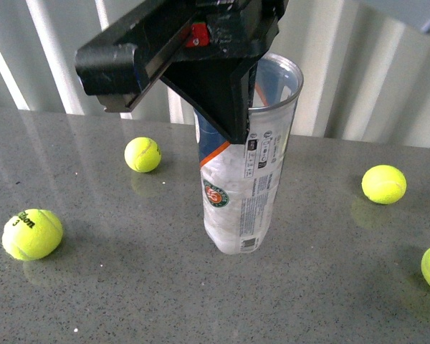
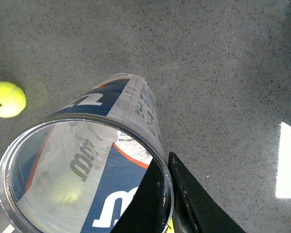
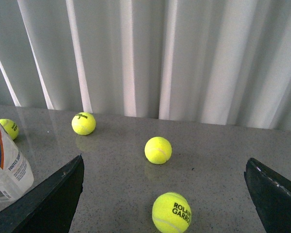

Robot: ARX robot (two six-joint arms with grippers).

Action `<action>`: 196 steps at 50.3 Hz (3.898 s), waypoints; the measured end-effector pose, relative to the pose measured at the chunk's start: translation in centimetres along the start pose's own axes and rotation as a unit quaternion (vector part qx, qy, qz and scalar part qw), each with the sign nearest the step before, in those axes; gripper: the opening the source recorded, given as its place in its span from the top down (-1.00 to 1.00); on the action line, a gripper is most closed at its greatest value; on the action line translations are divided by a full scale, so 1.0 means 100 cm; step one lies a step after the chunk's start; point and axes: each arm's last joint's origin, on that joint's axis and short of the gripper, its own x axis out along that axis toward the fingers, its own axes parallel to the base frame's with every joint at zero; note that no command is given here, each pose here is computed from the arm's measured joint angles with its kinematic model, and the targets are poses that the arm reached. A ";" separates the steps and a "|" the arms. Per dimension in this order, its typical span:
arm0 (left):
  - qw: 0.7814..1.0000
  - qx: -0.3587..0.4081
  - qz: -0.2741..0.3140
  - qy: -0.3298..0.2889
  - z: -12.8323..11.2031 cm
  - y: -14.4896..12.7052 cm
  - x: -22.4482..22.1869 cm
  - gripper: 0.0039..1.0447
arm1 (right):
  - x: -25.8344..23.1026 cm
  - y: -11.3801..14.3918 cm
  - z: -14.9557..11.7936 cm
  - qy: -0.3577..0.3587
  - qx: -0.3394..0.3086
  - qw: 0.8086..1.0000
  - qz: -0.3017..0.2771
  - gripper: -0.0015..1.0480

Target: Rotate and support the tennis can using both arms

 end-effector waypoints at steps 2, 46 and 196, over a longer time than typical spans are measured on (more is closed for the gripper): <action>1.000 -0.001 -0.007 0.007 -0.003 0.004 0.007 0.94 | 0.000 0.000 0.000 0.000 0.000 1.000 0.000 -0.87; 0.998 -0.025 -0.058 -0.005 -0.009 0.022 0.060 0.94 | 0.000 0.000 0.000 0.000 0.000 1.000 0.000 -0.87; 0.529 -0.575 0.552 -0.290 -0.151 -0.292 0.025 0.93 | 0.000 0.000 0.000 0.000 0.000 1.000 0.000 -0.87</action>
